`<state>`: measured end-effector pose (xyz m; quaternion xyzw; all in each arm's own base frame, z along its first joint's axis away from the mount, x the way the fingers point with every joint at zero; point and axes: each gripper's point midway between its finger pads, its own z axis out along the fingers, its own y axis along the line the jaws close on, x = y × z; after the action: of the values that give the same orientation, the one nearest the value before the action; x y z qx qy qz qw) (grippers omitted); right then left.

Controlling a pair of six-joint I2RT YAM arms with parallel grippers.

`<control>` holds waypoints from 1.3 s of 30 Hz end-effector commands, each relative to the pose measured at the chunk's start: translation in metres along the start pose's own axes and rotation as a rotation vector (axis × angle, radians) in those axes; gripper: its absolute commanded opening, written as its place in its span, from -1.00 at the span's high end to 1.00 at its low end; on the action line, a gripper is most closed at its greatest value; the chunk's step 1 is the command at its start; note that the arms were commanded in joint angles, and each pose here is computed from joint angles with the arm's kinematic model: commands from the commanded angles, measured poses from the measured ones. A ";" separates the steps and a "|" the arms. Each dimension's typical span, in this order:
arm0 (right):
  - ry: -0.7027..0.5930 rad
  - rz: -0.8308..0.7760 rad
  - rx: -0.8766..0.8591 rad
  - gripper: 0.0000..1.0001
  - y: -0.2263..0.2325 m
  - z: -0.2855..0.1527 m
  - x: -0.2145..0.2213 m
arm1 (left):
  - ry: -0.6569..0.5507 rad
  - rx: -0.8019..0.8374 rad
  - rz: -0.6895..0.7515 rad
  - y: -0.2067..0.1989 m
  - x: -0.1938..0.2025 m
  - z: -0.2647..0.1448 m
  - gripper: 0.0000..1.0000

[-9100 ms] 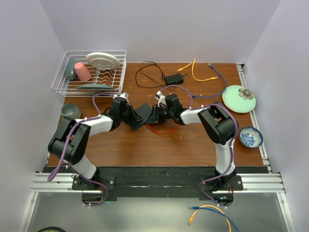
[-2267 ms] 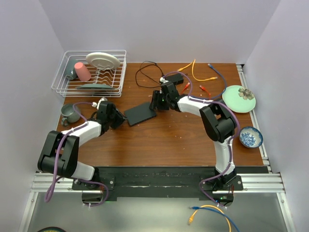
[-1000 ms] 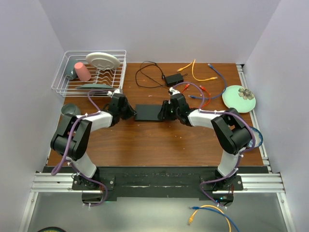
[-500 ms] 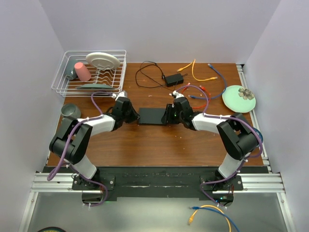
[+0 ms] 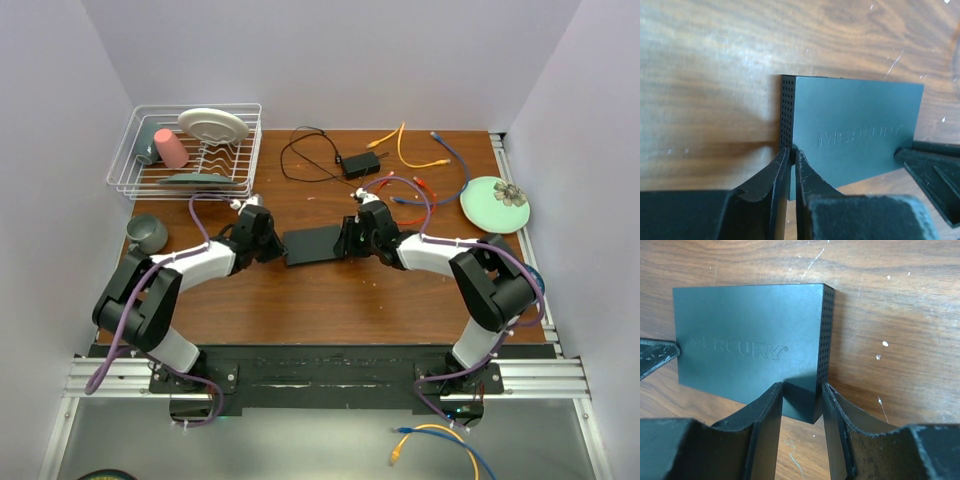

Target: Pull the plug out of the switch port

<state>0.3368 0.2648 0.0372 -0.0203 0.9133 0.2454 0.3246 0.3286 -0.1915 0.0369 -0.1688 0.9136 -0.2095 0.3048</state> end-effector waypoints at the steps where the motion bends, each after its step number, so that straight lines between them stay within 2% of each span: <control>1: 0.036 -0.055 0.055 0.21 -0.006 -0.011 0.005 | 0.000 -0.001 0.026 -0.010 -0.006 -0.014 0.70; 23: 0.068 -0.024 0.033 0.20 -0.010 -0.008 0.025 | 0.062 -0.039 0.050 -0.008 0.000 0.022 0.69; 32: 0.042 -0.029 0.034 0.20 -0.006 -0.011 0.013 | 0.021 -0.034 0.047 -0.016 -0.017 0.009 0.69; 39: 0.003 -0.046 0.078 0.14 -0.004 -0.025 -0.007 | -0.055 -0.027 0.070 -0.030 -0.047 -0.012 0.56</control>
<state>0.3292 0.2585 0.0384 -0.0262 0.9191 0.2298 0.3189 0.3442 -0.1959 0.0402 -0.1551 0.9283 -0.1782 0.2873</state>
